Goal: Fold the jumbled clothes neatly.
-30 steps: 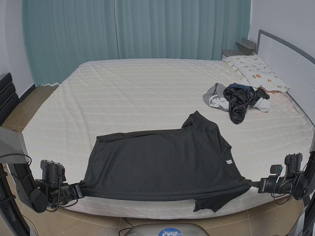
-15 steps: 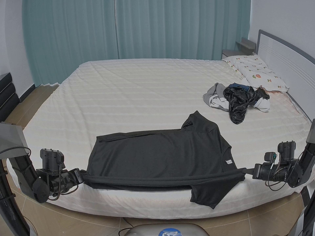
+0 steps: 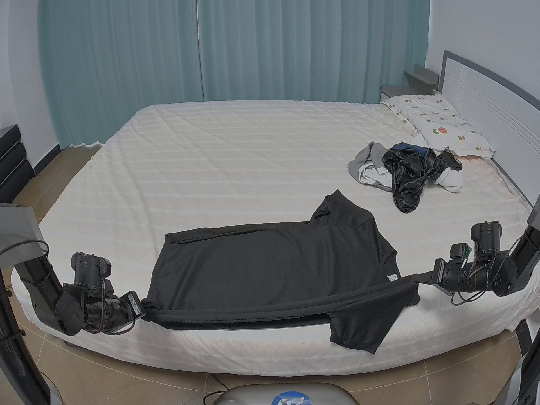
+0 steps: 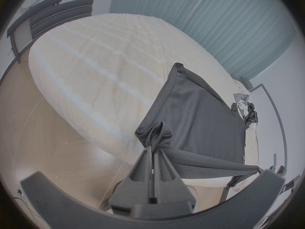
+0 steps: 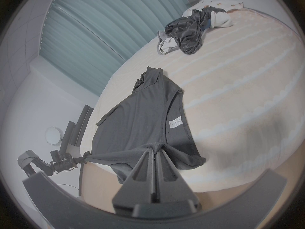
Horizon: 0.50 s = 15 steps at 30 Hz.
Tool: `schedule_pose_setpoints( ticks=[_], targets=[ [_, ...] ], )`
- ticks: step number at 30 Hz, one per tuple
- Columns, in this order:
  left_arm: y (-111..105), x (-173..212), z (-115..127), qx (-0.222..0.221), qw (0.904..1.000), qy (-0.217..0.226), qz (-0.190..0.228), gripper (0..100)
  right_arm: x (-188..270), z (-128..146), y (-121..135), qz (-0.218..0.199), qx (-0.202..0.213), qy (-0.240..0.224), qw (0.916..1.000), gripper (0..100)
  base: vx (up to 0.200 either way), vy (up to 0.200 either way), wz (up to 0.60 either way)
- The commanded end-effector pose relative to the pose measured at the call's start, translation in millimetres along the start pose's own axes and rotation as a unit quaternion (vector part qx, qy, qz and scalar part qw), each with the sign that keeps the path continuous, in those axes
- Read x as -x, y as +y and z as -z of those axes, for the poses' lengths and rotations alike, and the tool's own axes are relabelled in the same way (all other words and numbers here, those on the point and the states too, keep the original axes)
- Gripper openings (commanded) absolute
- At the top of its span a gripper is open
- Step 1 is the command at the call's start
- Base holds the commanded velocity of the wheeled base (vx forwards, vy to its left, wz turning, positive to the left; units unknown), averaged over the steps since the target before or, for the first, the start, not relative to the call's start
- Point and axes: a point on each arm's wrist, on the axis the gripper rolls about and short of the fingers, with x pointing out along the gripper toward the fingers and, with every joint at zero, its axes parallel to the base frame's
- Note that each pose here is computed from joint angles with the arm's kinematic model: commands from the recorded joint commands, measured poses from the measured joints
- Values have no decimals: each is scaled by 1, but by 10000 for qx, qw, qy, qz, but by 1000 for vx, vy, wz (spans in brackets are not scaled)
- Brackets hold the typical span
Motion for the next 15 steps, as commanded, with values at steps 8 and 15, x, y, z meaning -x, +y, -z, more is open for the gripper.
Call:
schedule_pose_setpoints(
  ticks=[8,15],
  targets=[
    [-16,33,-17,-64,9999,-4,131,0,18,-4,5,71,-1,-6,10000,0,0,0,0],
    [-24,17,-32,0,9999,63,82,0,9,-14,8,12,107,-20,9999,0,0,0,0]
  ],
)
